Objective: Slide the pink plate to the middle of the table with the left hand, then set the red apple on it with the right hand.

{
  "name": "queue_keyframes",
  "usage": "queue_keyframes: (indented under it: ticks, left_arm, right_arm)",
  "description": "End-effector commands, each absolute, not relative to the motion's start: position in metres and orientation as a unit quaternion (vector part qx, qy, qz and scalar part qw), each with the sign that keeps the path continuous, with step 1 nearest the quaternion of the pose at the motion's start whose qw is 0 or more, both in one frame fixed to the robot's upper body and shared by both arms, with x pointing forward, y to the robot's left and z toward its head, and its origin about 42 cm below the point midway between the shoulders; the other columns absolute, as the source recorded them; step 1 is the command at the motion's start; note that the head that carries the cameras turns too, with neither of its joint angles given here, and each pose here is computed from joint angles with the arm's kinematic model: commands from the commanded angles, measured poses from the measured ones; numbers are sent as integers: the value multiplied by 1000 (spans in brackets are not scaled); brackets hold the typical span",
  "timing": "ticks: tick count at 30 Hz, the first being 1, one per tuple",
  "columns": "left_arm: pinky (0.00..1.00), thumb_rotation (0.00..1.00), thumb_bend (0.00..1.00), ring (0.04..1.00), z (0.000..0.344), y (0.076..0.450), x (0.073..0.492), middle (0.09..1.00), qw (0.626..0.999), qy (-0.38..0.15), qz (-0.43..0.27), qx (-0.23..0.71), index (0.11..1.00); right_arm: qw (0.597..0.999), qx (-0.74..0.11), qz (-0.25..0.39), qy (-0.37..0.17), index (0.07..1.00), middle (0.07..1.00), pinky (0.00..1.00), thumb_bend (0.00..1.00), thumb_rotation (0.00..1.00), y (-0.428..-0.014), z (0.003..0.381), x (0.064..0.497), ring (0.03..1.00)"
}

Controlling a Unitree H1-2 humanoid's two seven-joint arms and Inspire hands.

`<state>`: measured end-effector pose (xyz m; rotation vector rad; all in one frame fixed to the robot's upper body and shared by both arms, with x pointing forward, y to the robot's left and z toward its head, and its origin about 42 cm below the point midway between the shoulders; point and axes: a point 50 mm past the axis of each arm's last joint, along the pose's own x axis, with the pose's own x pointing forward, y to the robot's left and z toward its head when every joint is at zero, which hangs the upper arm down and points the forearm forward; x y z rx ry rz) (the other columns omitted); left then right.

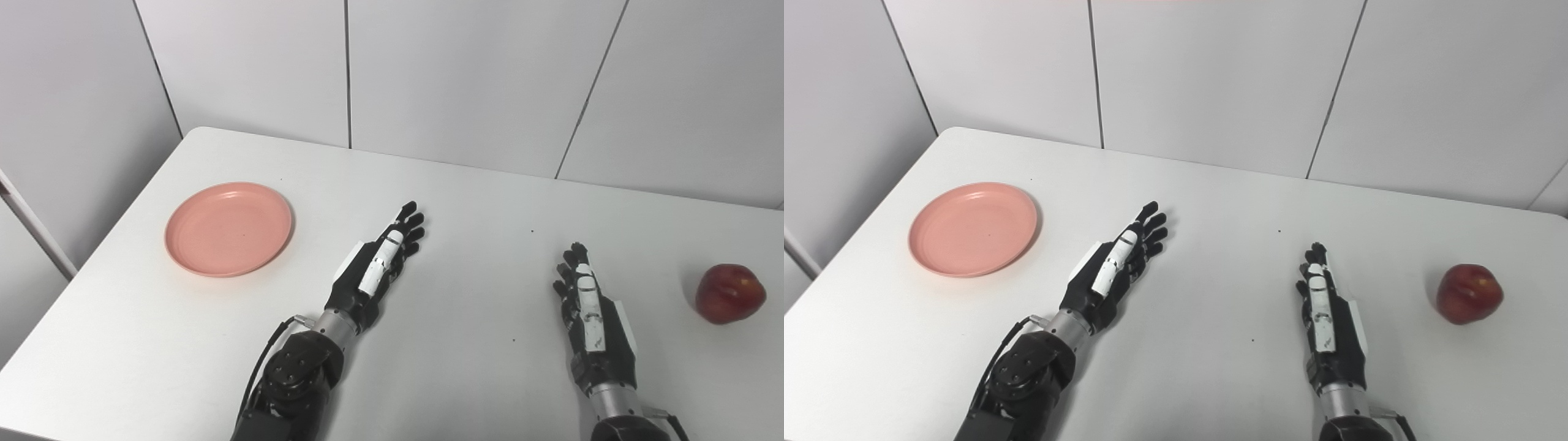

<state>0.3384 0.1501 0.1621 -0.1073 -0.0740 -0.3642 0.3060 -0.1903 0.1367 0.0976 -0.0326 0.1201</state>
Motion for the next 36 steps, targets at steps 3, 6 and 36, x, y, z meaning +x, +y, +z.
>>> queue_keyframes:
  ticks: [3, 6, 36]
  left_arm:
    - [999, 1000, 421, 966, 202, 153, 352, 972, 977, -98, -185, -46, 959]
    - [982, 1000, 415, 959, 215, 159, 356, 962, 976, -117, -177, -45, 945]
    - [970, 1000, 401, 961, 260, 252, 390, 969, 982, -187, -21, -22, 946]
  right_arm:
    - [995, 48, 64, -63, 1000, 1000, 1000, 160, 1000, -190, 151, 311, 1000]
    - [995, 49, 62, -62, 1000, 1000, 1000, 159, 1000, -190, 150, 312, 1000]
    - [995, 44, 64, -62, 1000, 1000, 1000, 158, 1000, -197, 146, 313, 1000]
